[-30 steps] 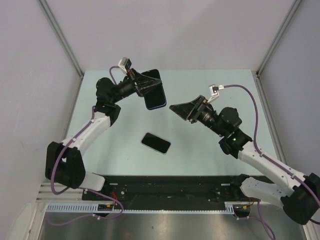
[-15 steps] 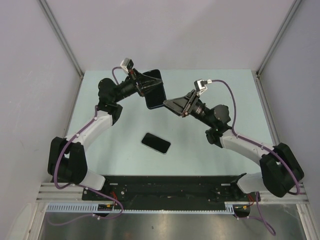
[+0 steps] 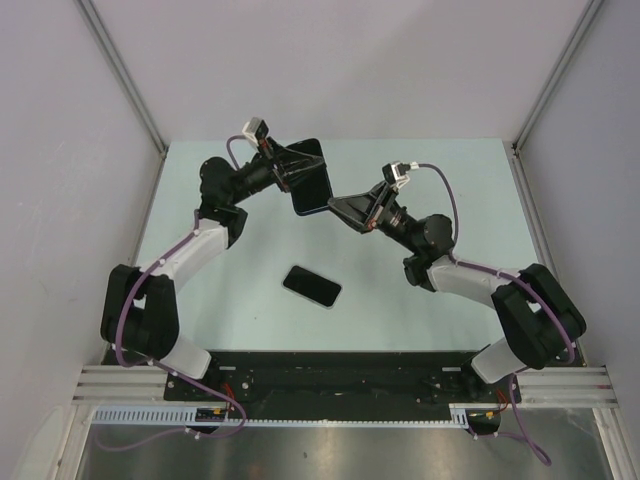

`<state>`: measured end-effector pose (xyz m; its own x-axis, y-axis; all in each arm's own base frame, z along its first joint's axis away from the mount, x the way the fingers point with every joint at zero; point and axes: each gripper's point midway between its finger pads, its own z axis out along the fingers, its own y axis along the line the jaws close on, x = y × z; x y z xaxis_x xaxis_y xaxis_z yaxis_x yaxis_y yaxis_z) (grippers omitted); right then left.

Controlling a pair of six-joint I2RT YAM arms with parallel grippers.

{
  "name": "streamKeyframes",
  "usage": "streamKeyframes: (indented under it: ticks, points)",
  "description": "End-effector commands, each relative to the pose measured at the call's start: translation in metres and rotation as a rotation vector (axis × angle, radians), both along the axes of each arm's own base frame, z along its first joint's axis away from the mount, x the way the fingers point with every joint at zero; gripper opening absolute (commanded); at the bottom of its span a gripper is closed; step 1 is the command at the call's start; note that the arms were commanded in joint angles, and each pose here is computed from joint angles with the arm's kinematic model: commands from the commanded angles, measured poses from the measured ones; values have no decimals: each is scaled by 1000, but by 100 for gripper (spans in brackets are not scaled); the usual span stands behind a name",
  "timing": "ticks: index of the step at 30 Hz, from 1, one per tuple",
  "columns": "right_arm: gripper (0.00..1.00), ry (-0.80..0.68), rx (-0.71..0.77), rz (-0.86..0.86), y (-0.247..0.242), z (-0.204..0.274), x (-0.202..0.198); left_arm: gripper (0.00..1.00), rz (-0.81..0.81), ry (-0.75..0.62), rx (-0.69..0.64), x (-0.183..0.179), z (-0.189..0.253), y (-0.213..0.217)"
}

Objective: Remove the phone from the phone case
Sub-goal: Remove the phone case from the phone.

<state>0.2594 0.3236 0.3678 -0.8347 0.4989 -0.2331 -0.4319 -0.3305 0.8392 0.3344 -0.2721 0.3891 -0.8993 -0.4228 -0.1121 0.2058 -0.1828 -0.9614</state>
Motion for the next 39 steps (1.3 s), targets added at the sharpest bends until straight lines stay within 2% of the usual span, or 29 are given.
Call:
streamKeyframes:
  ticks: [1, 11, 23, 31, 39]
  points:
    - [0, -261, 119, 8, -16, 41, -30, 0, -77, -120, -166, -36, 68, 8]
    - [0, -461, 144, -25, -21, 82, -39, 0, -132, -166, -306, -63, 119, 11]
    - [0, -612, 191, -52, -20, 119, -47, 0, -169, -218, -376, -86, 155, 14]
    - [0, -658, 230, -58, -19, 139, -50, 0, -211, -264, -415, -104, 180, 14]
    - [0, -582, 274, -86, -17, 144, -30, 0, -249, -297, -437, -118, 197, 13]
